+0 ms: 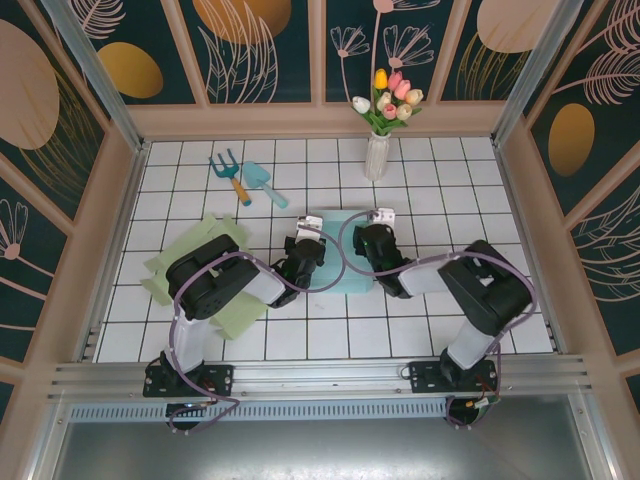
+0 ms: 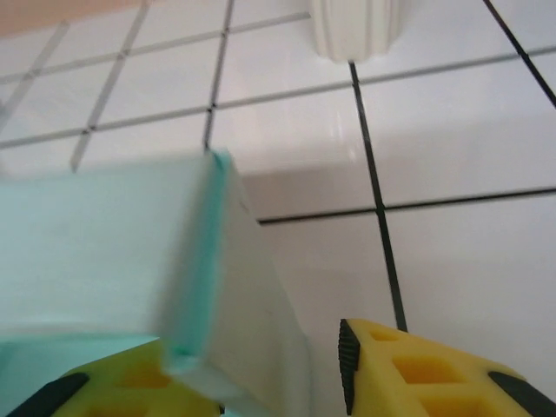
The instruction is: Fold the paper box
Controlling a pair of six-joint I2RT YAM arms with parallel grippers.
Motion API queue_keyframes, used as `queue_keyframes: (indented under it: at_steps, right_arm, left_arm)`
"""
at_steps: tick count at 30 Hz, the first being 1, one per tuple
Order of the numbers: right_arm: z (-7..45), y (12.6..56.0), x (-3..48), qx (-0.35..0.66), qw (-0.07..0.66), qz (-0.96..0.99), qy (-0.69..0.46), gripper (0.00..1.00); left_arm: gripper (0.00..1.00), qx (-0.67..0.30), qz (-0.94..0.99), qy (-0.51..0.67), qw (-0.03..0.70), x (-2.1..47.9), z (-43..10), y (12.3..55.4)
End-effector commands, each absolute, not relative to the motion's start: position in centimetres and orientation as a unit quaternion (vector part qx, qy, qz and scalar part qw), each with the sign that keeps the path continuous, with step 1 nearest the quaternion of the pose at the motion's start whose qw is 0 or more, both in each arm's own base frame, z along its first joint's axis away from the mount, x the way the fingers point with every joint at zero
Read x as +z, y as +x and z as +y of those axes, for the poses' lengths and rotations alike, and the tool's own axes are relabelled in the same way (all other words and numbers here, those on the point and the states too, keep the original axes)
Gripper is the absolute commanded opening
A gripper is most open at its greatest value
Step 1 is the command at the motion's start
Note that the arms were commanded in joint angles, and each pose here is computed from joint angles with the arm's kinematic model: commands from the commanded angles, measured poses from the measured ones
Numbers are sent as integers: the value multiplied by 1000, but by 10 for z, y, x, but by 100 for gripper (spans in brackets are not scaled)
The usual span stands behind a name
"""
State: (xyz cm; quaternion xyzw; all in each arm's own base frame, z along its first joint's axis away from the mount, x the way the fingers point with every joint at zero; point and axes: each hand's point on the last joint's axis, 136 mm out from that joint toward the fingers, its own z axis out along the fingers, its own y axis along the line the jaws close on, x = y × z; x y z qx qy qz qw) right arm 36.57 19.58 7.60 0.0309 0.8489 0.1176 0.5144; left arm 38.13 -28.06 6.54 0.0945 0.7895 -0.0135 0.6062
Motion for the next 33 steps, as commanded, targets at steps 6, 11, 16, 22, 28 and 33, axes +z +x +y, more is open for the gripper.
queue_keyframes:
  at_steps: [6,11,16,22,28,33]
  right_arm:
    - [194,329,113,174,509,842,34,44]
    - [184,302,140,186,509,840,22,44]
    - [159,275,165,167,509,844,18,45]
    - [123,263,186,87,542,836,-12,47]
    - [117,259,181,115,572,812,15,47]
    - [113,250,188,145,590,794,24,47]
  left_arm:
    - [2,62,820,137,553,22,-260,375]
    - [2,63,822,137,548,22,-262,376]
    - [0,68,825,139,544,22,-263,378]
    - [0,75,821,146,547,35,-267,382]
    - [0,82,798,164,574,95,-278,393]
    - [0,64,767,214,601,168,-290,389]
